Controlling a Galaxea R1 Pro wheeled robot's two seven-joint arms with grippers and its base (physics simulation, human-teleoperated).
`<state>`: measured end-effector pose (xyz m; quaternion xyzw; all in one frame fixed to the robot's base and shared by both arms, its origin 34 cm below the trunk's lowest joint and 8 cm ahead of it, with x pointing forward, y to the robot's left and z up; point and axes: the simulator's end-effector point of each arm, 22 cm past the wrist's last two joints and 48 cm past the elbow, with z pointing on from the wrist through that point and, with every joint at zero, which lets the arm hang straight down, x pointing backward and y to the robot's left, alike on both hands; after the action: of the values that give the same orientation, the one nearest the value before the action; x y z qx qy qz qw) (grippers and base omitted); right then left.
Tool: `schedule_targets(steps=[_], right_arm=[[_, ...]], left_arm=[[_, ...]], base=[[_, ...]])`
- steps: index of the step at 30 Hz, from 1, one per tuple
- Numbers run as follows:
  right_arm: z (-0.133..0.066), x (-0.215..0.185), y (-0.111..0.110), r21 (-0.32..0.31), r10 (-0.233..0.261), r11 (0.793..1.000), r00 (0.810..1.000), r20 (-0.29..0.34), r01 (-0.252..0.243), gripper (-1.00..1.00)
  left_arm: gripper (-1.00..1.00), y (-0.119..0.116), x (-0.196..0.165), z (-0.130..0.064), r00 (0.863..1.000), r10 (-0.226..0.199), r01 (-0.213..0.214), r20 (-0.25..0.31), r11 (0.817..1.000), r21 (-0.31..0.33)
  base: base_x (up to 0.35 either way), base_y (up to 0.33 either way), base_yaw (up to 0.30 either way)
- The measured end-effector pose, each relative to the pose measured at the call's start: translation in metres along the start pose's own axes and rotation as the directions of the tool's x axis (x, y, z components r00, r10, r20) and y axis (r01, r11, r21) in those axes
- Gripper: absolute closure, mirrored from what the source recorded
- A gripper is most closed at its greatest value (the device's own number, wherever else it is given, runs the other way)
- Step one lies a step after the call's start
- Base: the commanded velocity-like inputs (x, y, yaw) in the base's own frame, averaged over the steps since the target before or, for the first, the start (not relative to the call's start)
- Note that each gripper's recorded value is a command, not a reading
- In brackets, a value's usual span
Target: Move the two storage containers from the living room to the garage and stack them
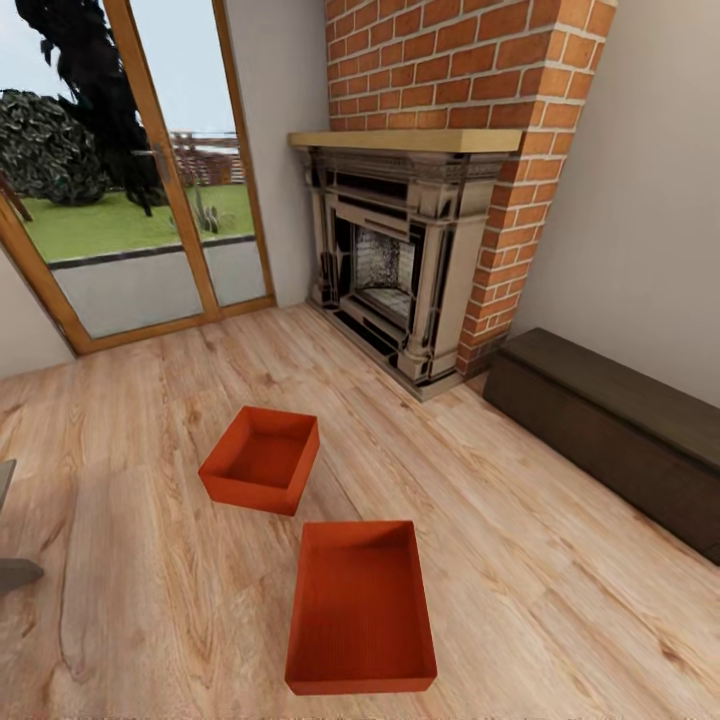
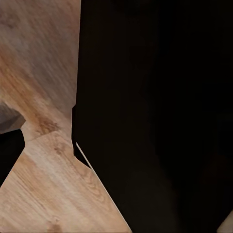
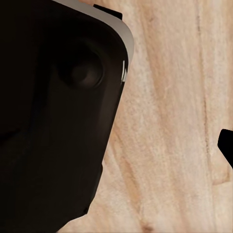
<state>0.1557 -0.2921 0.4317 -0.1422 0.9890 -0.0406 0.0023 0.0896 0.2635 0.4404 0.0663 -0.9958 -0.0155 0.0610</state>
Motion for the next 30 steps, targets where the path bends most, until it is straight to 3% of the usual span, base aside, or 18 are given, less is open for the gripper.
schedule_targets(steps=[30], right_arm=[[0.0, 0.018, 0.005, -0.014, -0.005, 1.0, 0.999, -0.046, 0.005, -1.0]], left_arm=[[-1.0, 0.002, 0.018, -0.001, 0.999, 0.001, -0.002, -0.048, 1.0, -0.006]], base=[[0.0, 0.0, 0.0]])
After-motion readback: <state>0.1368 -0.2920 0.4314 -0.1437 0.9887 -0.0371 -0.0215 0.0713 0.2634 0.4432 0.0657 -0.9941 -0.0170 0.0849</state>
